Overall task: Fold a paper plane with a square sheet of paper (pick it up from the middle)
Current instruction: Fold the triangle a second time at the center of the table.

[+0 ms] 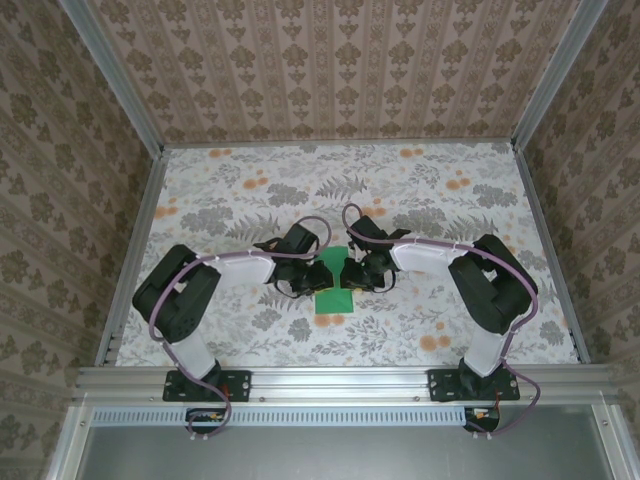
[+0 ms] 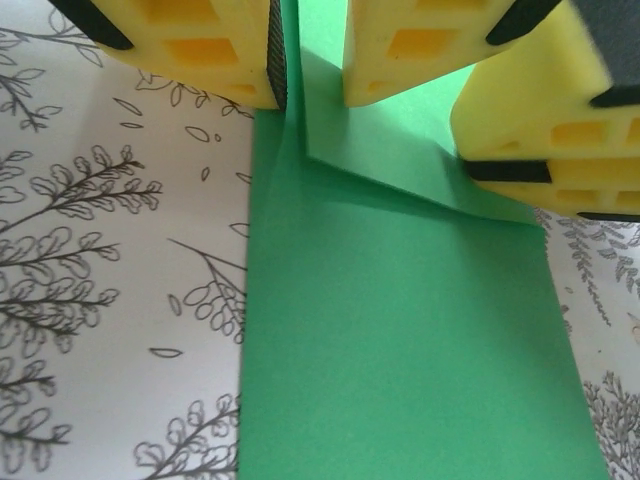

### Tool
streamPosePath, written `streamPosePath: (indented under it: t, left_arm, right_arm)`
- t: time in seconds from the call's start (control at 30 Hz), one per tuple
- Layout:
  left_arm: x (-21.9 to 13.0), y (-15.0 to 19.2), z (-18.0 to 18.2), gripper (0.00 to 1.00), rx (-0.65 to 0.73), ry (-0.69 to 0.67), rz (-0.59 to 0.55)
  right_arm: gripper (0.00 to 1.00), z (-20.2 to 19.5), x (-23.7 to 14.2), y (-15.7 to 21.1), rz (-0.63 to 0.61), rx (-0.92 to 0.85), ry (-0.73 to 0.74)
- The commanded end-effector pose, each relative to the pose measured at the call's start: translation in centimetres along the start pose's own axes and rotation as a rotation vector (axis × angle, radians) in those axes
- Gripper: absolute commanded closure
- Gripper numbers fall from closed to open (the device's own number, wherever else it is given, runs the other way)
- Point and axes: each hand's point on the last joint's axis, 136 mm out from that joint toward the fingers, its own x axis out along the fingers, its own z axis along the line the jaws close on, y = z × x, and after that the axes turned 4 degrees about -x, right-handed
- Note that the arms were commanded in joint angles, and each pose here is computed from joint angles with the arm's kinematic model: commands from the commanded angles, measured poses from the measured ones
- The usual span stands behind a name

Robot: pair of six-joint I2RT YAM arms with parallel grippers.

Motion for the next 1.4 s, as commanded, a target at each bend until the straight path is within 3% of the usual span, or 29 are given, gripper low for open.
streamPosePath:
  t: [0.0,0.17,0.47,0.8,1.37]
  left_arm:
    - [-1.9,0.2,-1.3,0.73,0.03,0.026,-0.028]
    - [-3.0,0.5,-1.4,0.7,0.021,0.041,-0.051]
    - [-2.2,2.1,0.2,0.78,-0.017,0.035,-0.008]
    - [-1.5,2.2,1.1,0.8,-0.031,0.0,0.009]
    - [-2.0,0.4,-1.4,0.81,0.021,0.046,-0.044]
  right_arm:
    - [0.76,1.2,0.0,-0.4,0.002,-0.029,-0.057]
    - [0.76,1.7,-0.1,-0.6,0.0,-0.044,-0.082]
    - [0.85,0.2,0.2,-0.9,-0.017,-0.049,0.0]
    - [0.89,-0.5,-0.2,-1.0,-0.041,-0.048,0.043]
    - [0.89,-1.7,-0.2,-0.9,-0.052,-0.03,0.089]
